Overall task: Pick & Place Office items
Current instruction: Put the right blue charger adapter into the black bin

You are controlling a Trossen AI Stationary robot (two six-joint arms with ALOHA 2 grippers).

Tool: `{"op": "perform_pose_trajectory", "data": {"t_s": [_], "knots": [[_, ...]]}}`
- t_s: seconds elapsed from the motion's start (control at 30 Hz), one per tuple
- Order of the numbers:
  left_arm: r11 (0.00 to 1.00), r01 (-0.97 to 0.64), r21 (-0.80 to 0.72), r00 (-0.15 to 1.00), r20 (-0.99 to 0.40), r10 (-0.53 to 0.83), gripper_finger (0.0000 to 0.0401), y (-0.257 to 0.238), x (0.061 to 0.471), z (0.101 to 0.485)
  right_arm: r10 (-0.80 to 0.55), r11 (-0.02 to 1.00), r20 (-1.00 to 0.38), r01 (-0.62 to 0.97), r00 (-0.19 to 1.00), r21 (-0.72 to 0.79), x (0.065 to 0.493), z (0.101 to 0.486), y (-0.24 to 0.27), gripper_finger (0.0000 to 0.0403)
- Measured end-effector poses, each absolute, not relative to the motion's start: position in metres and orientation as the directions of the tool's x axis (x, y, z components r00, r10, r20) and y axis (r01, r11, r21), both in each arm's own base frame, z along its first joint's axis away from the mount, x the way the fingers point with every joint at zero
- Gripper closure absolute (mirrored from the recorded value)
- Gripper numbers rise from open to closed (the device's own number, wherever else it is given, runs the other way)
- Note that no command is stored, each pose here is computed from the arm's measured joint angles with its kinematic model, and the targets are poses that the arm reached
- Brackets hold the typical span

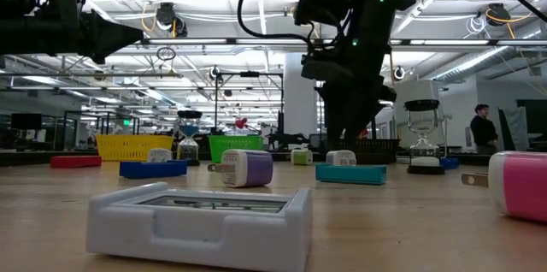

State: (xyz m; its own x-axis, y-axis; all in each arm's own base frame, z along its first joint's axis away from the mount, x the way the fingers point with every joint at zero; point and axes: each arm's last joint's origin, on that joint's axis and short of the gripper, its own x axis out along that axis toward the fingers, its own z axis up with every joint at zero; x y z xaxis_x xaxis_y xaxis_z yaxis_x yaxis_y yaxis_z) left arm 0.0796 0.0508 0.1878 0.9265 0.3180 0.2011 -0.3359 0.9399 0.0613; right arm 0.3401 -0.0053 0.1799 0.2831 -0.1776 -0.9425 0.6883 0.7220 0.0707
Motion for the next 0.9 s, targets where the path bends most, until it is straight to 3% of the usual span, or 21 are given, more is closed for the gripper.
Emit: {"op": "perform_pose_trajectory", "data": {"t_s": [0.27,0.6,0.73,0.9], "knots": [[0.940,-0.336,0.061,0.927,0.201,0.318,0.0354,0.051,0.080,0.188,-0.173,0.719,-0.943,0.691,0.283,0.075,0.340,0.180,-0.005,0.0189],[0.940,-0.336,0.061,0.927,0.201,0.318,0.0354,0.051,0.080,0.188,-0.175,0.725,-0.949,0.686,0.264,0.057,0.345,0.166,-0.005,0.0132],[0.940,-0.336,0.061,0.927,0.201,0.318,0.0354,0.051,0.080,0.188,-0.159,0.740,-0.952,0.670,0.263,0.061,0.348,0.161,-0.004,0.0148],[0.940,-0.336,0.061,0.927,0.200,0.318,0.0354,0.051,0.080,0.188,-0.148,0.764,-0.955,0.643,0.256,0.054,0.349,0.156,-0.005,0.0204]]}}
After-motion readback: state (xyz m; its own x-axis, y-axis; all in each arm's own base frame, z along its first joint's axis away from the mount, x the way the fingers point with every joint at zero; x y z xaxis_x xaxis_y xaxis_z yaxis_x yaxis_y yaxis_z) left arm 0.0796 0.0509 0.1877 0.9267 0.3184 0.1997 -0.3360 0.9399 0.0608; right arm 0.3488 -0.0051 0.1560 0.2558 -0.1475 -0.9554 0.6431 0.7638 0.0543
